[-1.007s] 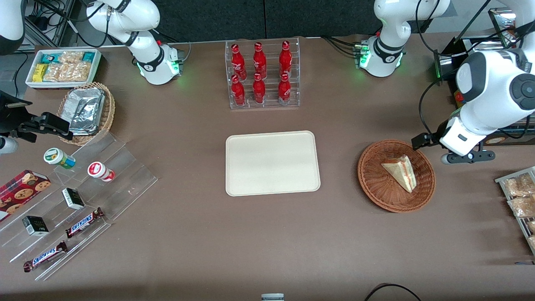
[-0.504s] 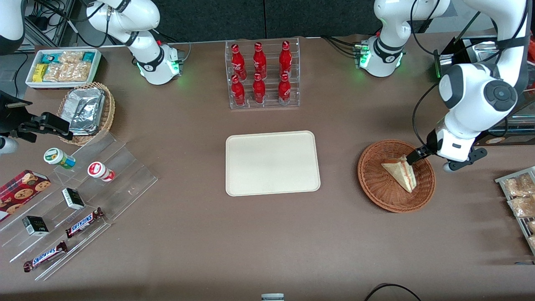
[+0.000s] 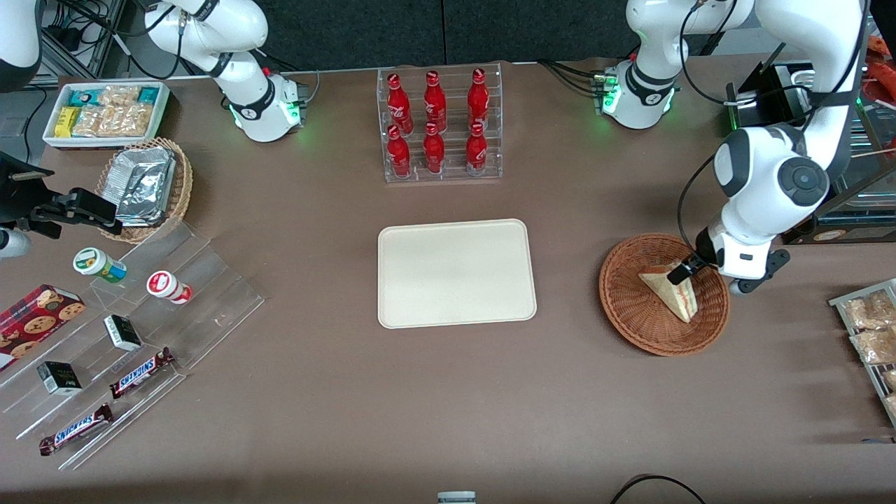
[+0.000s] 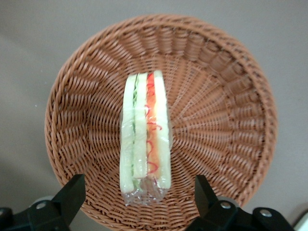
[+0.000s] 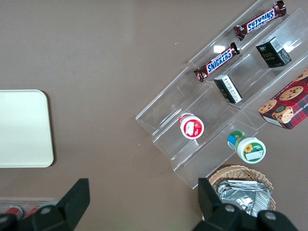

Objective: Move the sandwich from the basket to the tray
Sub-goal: 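Lower the left gripper and grasp the wrapped sandwich upright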

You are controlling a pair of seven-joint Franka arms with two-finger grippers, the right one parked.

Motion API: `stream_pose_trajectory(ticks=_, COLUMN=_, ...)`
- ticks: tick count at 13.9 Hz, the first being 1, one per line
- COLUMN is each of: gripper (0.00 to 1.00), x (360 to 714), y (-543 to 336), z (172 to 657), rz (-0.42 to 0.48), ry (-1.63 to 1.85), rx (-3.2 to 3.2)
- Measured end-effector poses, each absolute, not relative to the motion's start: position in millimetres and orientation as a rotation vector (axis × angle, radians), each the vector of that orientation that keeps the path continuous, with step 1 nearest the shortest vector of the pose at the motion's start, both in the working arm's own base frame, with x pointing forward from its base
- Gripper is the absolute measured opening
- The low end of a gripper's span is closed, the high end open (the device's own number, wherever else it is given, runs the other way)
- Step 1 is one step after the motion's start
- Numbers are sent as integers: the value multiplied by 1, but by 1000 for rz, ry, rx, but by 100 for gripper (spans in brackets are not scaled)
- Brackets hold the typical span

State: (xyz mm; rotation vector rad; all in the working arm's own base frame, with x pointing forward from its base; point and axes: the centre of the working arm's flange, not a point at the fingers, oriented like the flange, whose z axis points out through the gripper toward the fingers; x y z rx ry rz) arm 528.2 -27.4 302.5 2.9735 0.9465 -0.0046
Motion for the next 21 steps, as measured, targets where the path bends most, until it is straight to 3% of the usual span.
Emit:
stream_pose_trajectory(ticks=10, gripper=97, x=527, y=-27, z=269, rz=-6, ry=956, rx=2969)
stream_pose_trajectory(ticks=11, gripper=93, x=527, y=-27, z=267, rz=-11, ry=966, rx=2967)
stream_pose_trajectory(ticks=16, gripper=39, x=527, y=-28, z=265, rz=-13, ry=999, rx=2957)
stream_pose_trajectory(ticks=18, gripper=29, x=526, y=-29, z=264, rz=-17, ry=996, rx=2958)
stream_pose_trajectory(ticks=21, gripper=22, x=527, y=-41, z=261, rz=-21, ry=987, rx=2958)
